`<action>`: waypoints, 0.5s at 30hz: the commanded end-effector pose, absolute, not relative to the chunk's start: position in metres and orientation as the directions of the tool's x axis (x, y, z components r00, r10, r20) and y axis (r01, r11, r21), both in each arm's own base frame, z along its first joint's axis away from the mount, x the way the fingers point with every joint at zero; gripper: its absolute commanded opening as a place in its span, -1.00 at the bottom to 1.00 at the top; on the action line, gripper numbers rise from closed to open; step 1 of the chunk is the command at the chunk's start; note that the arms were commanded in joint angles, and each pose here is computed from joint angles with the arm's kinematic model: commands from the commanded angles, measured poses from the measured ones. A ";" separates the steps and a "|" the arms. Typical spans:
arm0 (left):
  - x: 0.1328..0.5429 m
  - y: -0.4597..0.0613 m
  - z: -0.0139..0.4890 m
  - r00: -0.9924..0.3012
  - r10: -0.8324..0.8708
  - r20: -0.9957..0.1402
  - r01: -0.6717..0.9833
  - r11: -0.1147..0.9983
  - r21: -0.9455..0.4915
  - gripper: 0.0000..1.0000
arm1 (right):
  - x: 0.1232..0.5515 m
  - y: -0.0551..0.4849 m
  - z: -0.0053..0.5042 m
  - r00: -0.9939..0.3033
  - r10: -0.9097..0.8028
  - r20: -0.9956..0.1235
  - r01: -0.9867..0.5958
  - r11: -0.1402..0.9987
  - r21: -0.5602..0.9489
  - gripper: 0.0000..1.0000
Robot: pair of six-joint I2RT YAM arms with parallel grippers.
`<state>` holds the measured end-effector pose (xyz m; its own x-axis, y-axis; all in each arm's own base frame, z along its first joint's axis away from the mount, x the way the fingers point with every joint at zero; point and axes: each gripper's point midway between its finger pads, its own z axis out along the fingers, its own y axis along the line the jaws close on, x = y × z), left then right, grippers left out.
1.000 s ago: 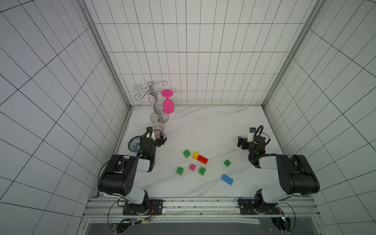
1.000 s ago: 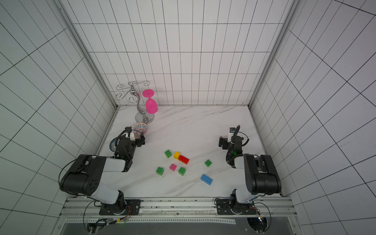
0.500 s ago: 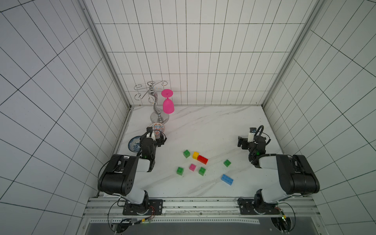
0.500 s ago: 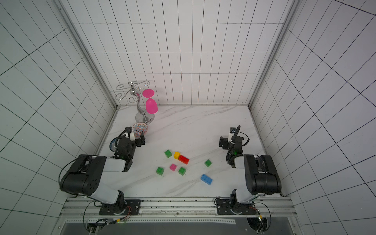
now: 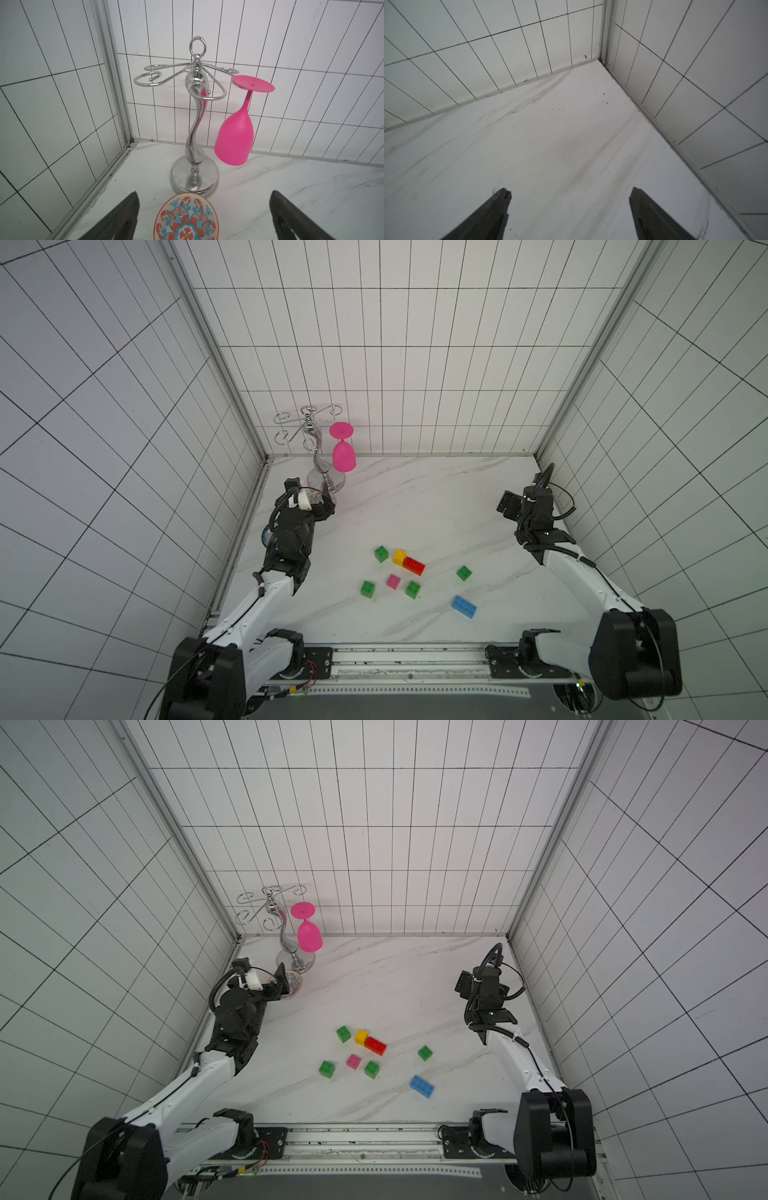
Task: Assemble the letter r with lego
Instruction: Pick up the lego brick from the center of the board.
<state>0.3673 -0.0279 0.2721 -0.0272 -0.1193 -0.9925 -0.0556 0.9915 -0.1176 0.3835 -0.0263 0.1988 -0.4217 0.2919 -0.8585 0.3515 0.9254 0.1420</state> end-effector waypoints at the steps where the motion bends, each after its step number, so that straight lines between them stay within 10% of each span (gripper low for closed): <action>1: 0.349 -0.043 0.234 -0.260 -0.151 -0.954 0.012 0.987 -0.159 0.96 | 0.327 0.009 0.169 -0.690 0.362 -0.626 0.322 0.929 0.181 0.78; 10: 0.305 -0.085 0.197 -0.581 -0.093 -0.809 0.141 0.967 -0.213 0.96 | 0.218 0.090 0.157 -0.972 0.195 -0.132 0.165 0.964 0.209 0.65; 15: 0.289 -0.098 0.185 -0.664 -0.068 -0.744 0.175 0.954 -0.243 0.96 | 0.202 0.133 0.154 -0.987 0.106 -0.121 0.061 0.942 0.331 0.63</action>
